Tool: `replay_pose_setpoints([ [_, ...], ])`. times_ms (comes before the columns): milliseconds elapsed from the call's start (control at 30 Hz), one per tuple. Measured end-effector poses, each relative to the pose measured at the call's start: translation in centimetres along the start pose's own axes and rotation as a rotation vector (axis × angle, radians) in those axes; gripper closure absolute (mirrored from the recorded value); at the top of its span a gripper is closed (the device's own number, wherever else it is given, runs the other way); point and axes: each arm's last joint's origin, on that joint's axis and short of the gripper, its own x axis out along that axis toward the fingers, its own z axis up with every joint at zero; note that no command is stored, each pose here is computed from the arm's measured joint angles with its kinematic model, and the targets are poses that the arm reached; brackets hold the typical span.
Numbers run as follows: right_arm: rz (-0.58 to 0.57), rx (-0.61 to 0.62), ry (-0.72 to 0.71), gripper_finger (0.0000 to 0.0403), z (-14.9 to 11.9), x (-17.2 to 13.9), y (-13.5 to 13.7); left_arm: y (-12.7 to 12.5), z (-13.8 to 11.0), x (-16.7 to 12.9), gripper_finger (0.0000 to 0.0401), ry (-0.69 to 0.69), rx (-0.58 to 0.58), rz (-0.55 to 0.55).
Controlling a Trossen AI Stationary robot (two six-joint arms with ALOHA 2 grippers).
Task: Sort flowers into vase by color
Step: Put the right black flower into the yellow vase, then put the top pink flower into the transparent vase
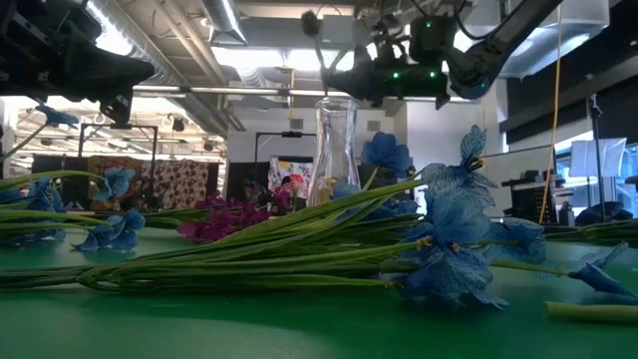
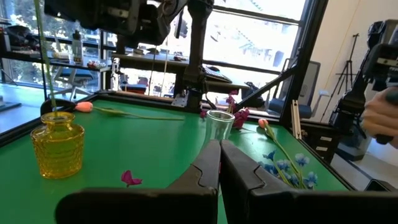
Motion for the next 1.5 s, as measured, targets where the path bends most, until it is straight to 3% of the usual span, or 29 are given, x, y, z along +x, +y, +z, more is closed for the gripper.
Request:
replay_pose_setpoints([
  [233,-0.005,0.013,0.059,0.04,-0.8,0.1,-0.1,0.0,0.0,0.0,0.0401,0.0,0.0,0.0],
  [367,-0.081,0.03,0.136,0.0386,-1.6,0.0,-0.3,0.0,0.0,0.0,0.0401,0.0,0.0,0.0],
  [767,-0.09,0.055,0.283,0.0249,-1.6,-0.8,-0.1,0.0,0.0,0.0,0.0401,0.001,0.0,0.0],
  [933,-0.088,0.053,0.315,0.0212,0.0,-1.7,0.1,0.0,0.0,0.0,0.0401,0.0,0.0,0.0],
  [1167,-0.083,0.056,0.343,0.0201,3.6,-4.0,0.5,0.0,0.0,0.0,0.0401,0.0,0.0,0.0],
  [1500,0.043,0.099,0.468,0.0201,7.6,-8.3,4.8,0.0,0.0,0.0,0.0401,-0.001,0.0,0.001],
])
